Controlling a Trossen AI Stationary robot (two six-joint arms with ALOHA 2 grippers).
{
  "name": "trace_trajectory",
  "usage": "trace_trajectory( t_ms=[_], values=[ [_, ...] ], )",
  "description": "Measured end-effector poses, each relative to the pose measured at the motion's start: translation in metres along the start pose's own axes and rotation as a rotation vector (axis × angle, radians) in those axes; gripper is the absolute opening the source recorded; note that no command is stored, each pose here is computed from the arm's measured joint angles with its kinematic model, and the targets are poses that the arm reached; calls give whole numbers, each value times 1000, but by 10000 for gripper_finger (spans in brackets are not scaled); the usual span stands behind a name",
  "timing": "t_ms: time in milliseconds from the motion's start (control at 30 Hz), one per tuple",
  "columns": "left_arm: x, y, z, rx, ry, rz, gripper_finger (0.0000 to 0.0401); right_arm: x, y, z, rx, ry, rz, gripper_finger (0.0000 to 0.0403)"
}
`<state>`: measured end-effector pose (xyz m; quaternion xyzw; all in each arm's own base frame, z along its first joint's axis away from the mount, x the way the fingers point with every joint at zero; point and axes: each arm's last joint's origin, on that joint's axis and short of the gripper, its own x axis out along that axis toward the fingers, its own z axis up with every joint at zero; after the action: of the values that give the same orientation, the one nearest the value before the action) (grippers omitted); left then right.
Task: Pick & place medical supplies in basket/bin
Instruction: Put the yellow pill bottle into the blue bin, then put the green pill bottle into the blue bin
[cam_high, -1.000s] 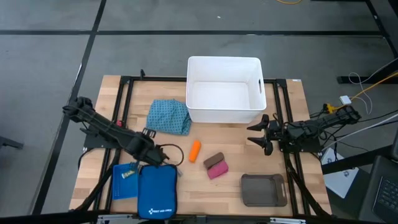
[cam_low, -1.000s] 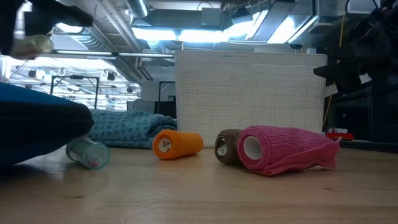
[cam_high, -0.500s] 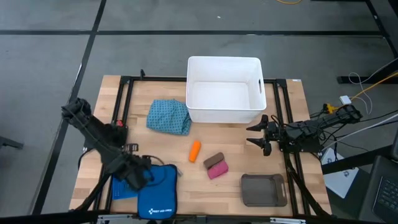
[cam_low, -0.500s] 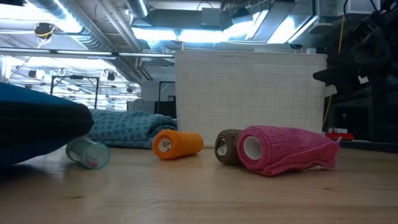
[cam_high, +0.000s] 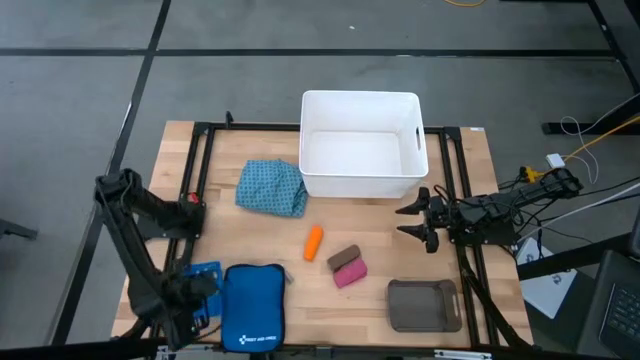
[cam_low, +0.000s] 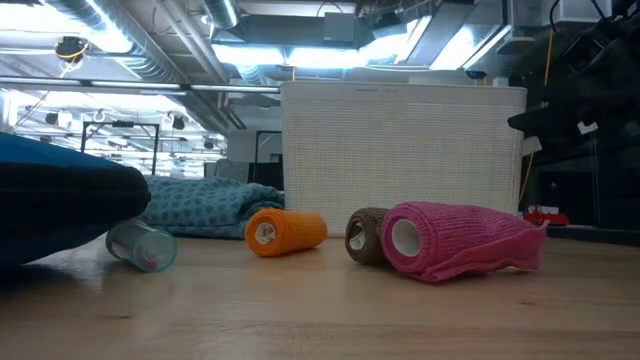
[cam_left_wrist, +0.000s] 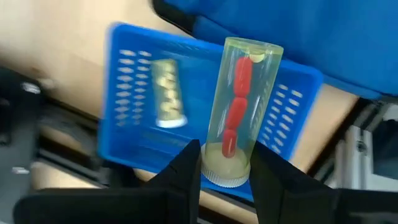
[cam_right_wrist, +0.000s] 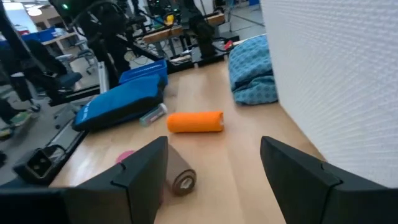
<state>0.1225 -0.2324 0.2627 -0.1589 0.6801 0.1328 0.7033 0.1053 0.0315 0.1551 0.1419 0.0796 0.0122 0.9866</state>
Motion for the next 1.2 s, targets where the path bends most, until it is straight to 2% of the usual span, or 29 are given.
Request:
trace_trajectory(
  t_ms=[200,367,600,800,1033,1200],
  values=[
    [18,-20,-15,-19,-5,-21,90,0,0,0,17,6,9,256],
    [31,-25,-20,-29,-1,33,101,0,0,0,17,6,9,256],
    [33,-17,-20,-62,-3,138,167,0,0,0,17,6,9,256],
    [33,-16,-20,-65,21,151,218,0,0,0,16,6,9,256],
    [32,-10,-10,-26,-7,215,229,0,0,0,14,6,8,255],
    [30,-3,8,30,-2,273,223,0,0,0,14,6,8,255]
  ],
)
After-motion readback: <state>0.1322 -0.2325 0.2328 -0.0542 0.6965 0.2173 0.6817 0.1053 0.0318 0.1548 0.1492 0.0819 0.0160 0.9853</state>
